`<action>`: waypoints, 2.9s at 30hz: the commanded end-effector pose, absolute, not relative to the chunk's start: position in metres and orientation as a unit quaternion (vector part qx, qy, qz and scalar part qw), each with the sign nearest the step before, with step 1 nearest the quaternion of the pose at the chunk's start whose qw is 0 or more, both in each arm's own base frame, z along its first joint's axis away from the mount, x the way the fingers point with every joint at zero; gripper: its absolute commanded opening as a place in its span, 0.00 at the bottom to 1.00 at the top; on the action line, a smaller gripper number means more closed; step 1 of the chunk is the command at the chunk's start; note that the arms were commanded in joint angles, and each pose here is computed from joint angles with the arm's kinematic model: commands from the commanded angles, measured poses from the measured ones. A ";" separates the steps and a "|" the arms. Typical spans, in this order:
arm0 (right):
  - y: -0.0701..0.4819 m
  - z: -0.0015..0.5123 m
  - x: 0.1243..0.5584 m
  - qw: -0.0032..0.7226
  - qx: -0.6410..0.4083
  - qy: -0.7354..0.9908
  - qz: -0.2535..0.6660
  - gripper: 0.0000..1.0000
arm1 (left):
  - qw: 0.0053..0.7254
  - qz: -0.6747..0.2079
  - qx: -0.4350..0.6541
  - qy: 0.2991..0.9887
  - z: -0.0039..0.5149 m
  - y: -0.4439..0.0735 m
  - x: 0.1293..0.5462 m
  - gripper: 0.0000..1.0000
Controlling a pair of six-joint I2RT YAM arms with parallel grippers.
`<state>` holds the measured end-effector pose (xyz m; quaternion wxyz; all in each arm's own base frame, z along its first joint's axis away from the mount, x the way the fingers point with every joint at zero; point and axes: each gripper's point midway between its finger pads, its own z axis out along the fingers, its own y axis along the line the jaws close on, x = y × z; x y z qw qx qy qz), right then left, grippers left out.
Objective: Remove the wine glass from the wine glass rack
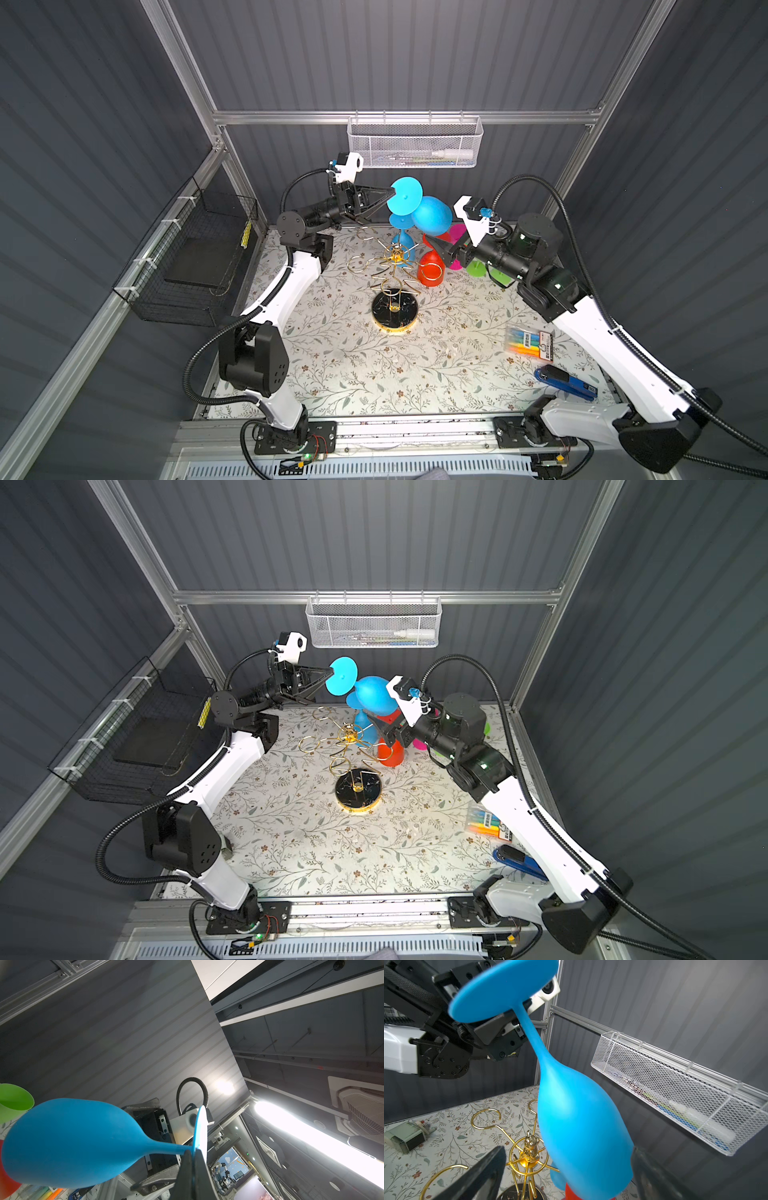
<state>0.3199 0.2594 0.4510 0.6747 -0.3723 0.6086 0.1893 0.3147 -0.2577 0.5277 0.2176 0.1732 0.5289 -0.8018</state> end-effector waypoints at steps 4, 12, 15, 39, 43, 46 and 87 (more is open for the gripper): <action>0.259 0.474 0.335 0.710 -0.361 0.585 0.152 0.97 | 0.227 -0.803 0.207 0.511 0.539 -0.255 0.292 0.00; 0.266 0.474 0.348 0.715 -0.358 0.582 0.146 0.97 | 0.225 -0.803 0.206 0.512 0.539 -0.255 0.290 0.00; 0.273 0.472 0.351 0.711 -0.364 0.582 0.153 0.98 | 0.225 -0.803 0.206 0.512 0.539 -0.255 0.290 0.00; 0.291 0.458 0.356 0.698 -0.372 0.594 0.145 0.84 | 0.227 -0.807 0.210 0.502 0.544 -0.253 0.287 0.00; 0.287 0.459 0.348 0.701 -0.371 0.593 0.142 0.79 | 0.230 -0.807 0.213 0.500 0.546 -0.254 0.288 0.00; 0.284 0.458 0.340 0.698 -0.373 0.594 0.142 0.75 | 0.234 -0.806 0.216 0.498 0.547 -0.254 0.290 0.04; 0.223 0.389 0.268 0.454 -0.243 0.829 0.220 0.61 | 0.724 -0.297 0.444 0.437 0.460 -0.253 0.326 0.59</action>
